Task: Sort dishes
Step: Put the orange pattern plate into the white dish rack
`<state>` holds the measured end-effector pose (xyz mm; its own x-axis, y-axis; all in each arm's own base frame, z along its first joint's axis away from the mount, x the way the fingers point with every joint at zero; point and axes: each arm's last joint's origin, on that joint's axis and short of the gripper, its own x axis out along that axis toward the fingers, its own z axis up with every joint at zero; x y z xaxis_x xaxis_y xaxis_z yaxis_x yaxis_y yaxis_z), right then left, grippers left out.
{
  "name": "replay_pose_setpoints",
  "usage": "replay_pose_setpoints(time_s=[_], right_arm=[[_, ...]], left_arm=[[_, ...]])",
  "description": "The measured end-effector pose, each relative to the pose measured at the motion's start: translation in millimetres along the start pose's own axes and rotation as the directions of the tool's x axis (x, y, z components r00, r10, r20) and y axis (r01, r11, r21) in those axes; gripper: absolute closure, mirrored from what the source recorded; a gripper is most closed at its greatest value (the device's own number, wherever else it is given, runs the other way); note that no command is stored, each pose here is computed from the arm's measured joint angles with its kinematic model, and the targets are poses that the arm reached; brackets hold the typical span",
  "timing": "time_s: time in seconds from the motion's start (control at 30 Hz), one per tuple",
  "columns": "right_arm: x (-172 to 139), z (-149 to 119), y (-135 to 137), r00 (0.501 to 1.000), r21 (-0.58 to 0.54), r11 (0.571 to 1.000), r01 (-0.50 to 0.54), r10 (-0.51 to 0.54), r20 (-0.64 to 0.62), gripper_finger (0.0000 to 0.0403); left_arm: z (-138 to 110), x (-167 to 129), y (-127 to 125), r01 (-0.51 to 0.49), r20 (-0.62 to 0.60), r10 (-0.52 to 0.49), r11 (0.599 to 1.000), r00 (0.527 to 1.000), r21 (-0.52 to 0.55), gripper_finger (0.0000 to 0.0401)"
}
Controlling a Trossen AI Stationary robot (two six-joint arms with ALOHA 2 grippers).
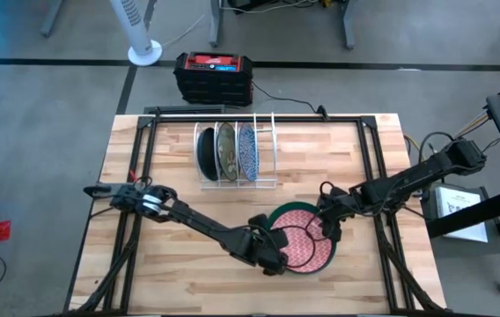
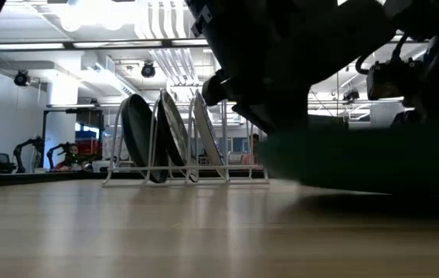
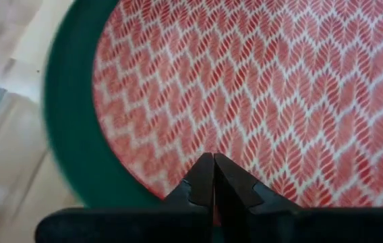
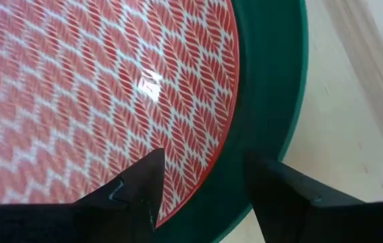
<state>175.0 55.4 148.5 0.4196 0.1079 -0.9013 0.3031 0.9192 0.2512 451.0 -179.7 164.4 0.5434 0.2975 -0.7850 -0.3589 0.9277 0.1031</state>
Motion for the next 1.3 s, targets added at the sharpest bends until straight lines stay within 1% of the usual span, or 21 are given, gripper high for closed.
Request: replay_pose_setpoints(time_s=[0.23, 0.43, 0.57, 0.73, 0.9, 1.03, 1.3], right_arm=[[4.0, 0.8, 0.9, 1.0, -0.016, 1.0, 0.0, 0.0, -0.008, 0.0208], [4.6, 2.7, 4.5, 0.998, -0.032, 0.997, -0.07, 0.069, -0.01, 0.0206], [4.9, 2.6, 4.6, 0.997, -0.035, 0.996, -0.078, 0.077, -0.012, 0.0208], [7.1, 2.2, 4.5, 0.996, -0.035, 0.996, -0.085, 0.085, -0.007, 0.0206], [8.7, 3.0, 5.5, 0.993, -0.036, 0.993, -0.116, 0.117, 0.013, 0.021], [9.6, 4.3, 7.5, 0.989, -0.036, 0.988, -0.148, 0.149, 0.013, 0.0212], [27.3, 5.6, 9.1, 0.992, -0.029, 0.991, -0.129, 0.129, -0.013, 0.0212]], left_arm=[[-9.1, 7.5, -4.0, 0.042, 0.018, -0.041, 0.995, 0.999, -0.093, 0.0401], [-18.7, 14.5, -4.0, 0.046, 0.017, -0.044, 0.988, 0.999, -0.144, 0.0401], [-22.4, 17.8, -3.5, 0.05, 0.028, -0.046, 0.985, 0.999, -0.167, 0.0401], [-23.6, 18.4, -3.0, 0.036, 0.039, -0.03, 0.986, 0.999, -0.166, 0.0401], [-25.5, 19.5, -2.1, 0.025, 0.035, -0.02, 0.987, 0.999, -0.156, 0.0401], [-29.6, 25.2, -3.2, -0.001, 0.043, 0.007, 0.989, 0.999, -0.151, 0.0401], [-36.9, 43.3, -8.9, -0.015, 0.08, 0.028, 0.986, 0.996, -0.168, 0.0401]])
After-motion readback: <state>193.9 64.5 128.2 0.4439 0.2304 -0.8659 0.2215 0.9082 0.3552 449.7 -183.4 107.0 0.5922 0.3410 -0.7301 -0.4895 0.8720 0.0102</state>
